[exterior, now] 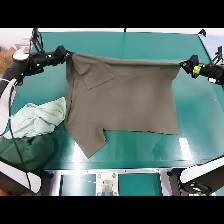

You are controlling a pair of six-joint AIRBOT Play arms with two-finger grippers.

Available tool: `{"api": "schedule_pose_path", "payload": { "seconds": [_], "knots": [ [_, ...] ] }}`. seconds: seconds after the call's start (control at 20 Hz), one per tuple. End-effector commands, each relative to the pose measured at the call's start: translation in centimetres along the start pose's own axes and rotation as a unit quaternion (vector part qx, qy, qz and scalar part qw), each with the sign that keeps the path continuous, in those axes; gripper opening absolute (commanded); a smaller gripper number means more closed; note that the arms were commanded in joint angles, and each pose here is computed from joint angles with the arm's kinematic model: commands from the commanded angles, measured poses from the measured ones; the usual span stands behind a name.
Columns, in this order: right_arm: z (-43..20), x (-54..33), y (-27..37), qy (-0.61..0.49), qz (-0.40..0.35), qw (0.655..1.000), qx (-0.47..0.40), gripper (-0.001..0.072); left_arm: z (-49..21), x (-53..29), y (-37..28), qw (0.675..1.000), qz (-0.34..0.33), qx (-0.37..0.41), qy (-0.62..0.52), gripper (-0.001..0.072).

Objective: Fold the shirts.

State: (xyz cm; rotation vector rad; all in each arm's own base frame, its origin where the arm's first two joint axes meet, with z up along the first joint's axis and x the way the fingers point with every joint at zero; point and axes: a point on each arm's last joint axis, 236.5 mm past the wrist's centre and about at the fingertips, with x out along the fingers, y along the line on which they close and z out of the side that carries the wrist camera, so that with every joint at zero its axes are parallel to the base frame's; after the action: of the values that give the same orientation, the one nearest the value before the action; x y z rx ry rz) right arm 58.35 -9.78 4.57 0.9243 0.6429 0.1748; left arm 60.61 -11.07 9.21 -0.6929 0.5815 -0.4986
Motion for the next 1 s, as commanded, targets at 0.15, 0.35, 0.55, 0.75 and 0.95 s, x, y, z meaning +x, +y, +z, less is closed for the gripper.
{"api": "schedule_pose_path", "payload": {
  "seconds": [0.15,0.35,0.55,0.75,0.95],
  "knots": [
    [0.7,0.1,1.2,0.004,0.007,1.000,-0.023,0.0014,0.5,0.5,-0.8,1.000,0.003,0.019,0.004,0.0023],
    [-2.7,-1.0,-1.4,0.083,-0.035,0.995,-0.034,0.0013,-4.1,-0.3,2.2,0.992,0.061,0.036,0.106,0.0023],
    [-6.7,-4.7,-6.5,0.187,-0.156,0.969,-0.044,0.0012,-9.4,-2.4,4.0,0.968,0.096,0.042,0.227,0.0023],
    [-10.7,-7.0,-8.3,0.255,-0.195,0.946,-0.032,0.0012,-13.3,-5.2,5.9,0.937,0.139,0.032,0.319,0.0023],
    [-14.9,-7.2,-10.1,0.297,-0.200,0.934,0.004,0.0012,-14.9,-6.9,7.2,0.917,0.167,0.031,0.362,0.0023]
  ]
}}
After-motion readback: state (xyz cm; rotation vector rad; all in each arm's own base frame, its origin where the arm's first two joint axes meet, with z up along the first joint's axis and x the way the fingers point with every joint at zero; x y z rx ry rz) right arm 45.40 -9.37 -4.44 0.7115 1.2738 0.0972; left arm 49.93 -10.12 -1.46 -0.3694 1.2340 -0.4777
